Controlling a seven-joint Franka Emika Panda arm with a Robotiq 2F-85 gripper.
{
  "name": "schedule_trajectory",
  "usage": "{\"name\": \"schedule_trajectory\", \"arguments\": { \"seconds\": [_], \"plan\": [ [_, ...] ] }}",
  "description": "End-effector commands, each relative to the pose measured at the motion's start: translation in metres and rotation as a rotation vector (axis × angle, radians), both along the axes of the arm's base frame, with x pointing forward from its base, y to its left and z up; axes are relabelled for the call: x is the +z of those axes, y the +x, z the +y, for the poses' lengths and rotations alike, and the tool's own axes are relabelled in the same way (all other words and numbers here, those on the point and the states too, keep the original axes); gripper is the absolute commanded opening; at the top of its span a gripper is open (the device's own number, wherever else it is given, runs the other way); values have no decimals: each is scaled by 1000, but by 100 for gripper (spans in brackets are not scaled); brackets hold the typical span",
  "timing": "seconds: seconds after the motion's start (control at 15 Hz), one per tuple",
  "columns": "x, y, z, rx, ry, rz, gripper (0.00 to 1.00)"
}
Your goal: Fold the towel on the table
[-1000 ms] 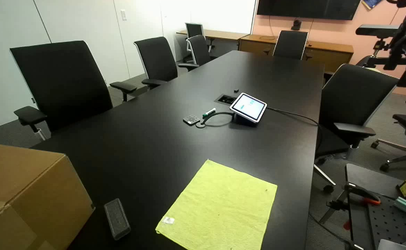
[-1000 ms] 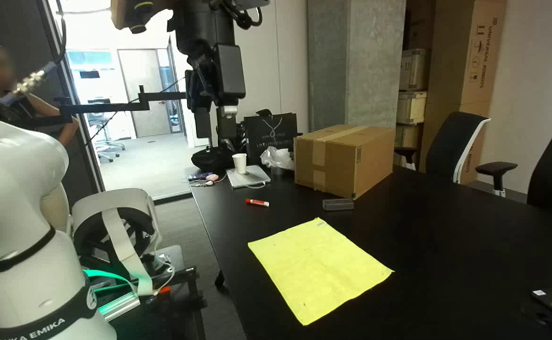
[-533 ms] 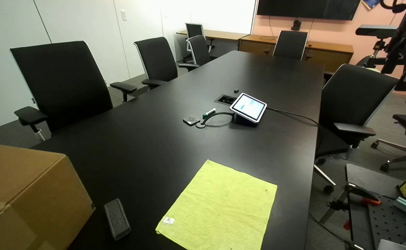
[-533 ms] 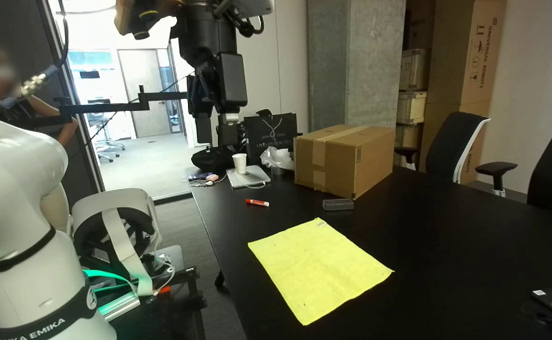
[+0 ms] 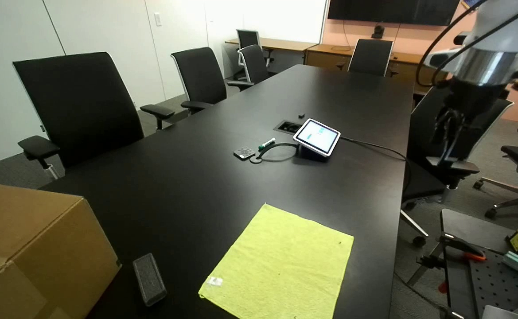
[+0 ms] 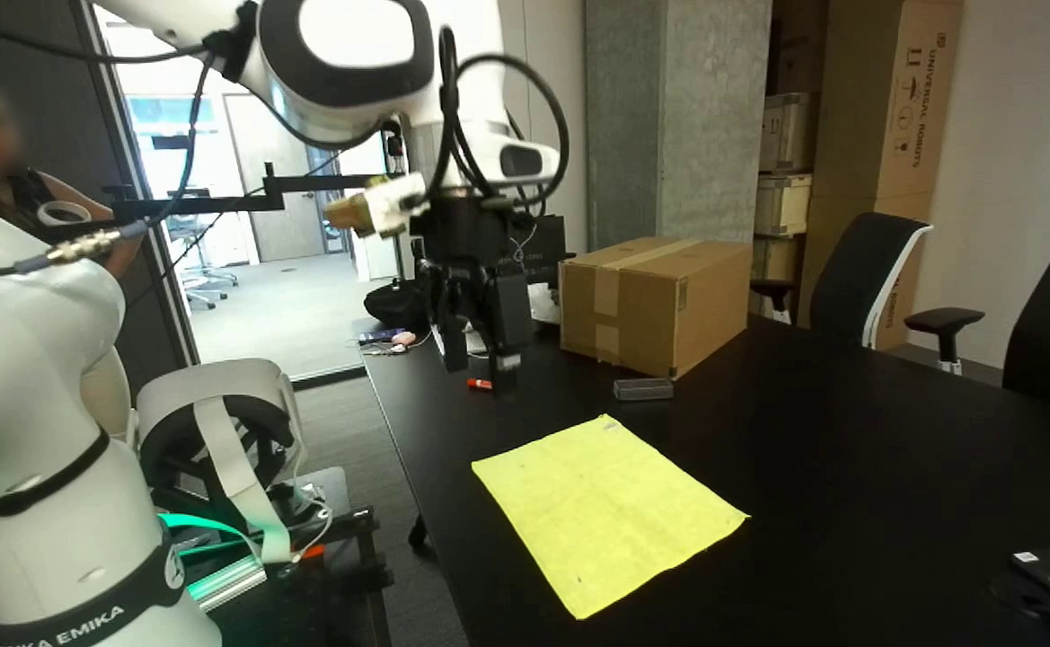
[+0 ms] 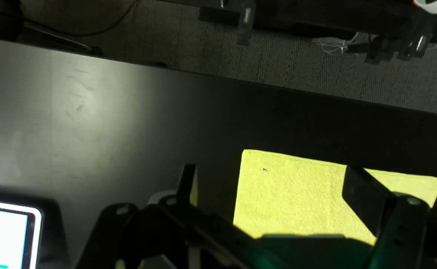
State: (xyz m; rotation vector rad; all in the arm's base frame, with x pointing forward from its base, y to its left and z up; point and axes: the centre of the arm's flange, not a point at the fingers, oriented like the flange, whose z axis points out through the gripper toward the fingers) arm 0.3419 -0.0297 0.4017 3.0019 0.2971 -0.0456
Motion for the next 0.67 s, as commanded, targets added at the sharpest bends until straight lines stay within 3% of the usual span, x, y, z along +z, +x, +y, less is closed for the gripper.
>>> {"name": "schedule_trajectory", "arguments": {
  "seconds": [0.0,0.27,0.6],
  "plan": [
    [-63,32,25,-51,79,2,100],
    [-114,43,44,-93,155,39,100],
    [-172,52,58,-176,176,24,100]
  ]
}}
